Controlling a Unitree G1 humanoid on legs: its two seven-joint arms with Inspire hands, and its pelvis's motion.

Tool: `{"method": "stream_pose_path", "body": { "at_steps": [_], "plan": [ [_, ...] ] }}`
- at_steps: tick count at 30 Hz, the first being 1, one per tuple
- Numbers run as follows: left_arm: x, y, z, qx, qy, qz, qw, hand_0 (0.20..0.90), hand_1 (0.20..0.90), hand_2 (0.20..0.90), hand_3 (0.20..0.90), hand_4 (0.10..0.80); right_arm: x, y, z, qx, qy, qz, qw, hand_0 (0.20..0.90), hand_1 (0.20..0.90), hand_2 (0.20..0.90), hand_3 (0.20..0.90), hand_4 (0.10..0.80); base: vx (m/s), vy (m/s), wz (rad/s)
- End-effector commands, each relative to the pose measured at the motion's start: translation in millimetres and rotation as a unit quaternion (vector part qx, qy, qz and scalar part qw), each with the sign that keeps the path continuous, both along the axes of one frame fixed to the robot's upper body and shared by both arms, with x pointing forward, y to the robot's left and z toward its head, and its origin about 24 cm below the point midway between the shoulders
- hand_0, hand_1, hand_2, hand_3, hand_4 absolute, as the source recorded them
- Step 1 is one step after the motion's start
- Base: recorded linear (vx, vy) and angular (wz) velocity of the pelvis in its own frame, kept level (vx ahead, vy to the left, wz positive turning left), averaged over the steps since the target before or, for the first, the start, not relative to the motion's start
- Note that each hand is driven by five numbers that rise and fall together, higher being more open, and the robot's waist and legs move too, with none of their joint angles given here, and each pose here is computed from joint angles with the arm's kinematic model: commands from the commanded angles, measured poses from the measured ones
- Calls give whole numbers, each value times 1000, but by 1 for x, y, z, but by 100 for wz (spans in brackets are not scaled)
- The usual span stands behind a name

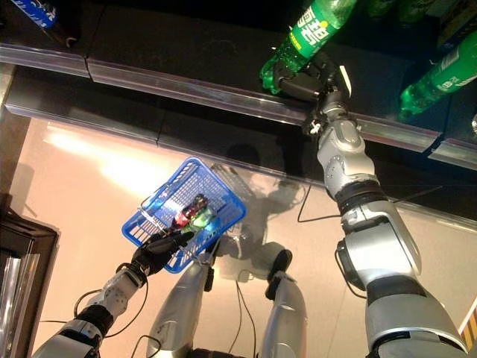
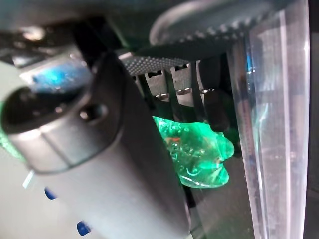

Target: Pick up the drink and place into the basket.

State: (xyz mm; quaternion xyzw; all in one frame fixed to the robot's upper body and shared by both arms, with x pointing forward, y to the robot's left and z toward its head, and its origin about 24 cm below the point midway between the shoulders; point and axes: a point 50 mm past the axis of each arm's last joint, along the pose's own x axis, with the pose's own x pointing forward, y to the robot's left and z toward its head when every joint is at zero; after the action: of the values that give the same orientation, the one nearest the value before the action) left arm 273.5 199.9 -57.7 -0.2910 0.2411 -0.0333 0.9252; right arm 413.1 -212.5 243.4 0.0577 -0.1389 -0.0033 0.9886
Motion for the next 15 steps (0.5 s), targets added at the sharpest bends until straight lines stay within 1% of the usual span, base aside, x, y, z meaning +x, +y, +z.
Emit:
{"method": "stream_pose_path", "body": {
  "at_steps": [1,7,15],
  "plan": [
    [-44,-1,-24,20,21,-78,997,300,300,300,200,100,-8,21,74,7,-126,54,991,300,300,300,200,100,0,0,0],
    [-45,-2,-25,19,20,-78,997,300,300,300,200,100,-10,24,76,1,-140,54,989,300,300,300,200,100,0,0,0],
    [-41,-2,-22,18,14,-76,997,300,300,300,200,100,-14,36,82,-36,-164,61,984,300,300,300,200,100,0,0,0]
  ]
}}
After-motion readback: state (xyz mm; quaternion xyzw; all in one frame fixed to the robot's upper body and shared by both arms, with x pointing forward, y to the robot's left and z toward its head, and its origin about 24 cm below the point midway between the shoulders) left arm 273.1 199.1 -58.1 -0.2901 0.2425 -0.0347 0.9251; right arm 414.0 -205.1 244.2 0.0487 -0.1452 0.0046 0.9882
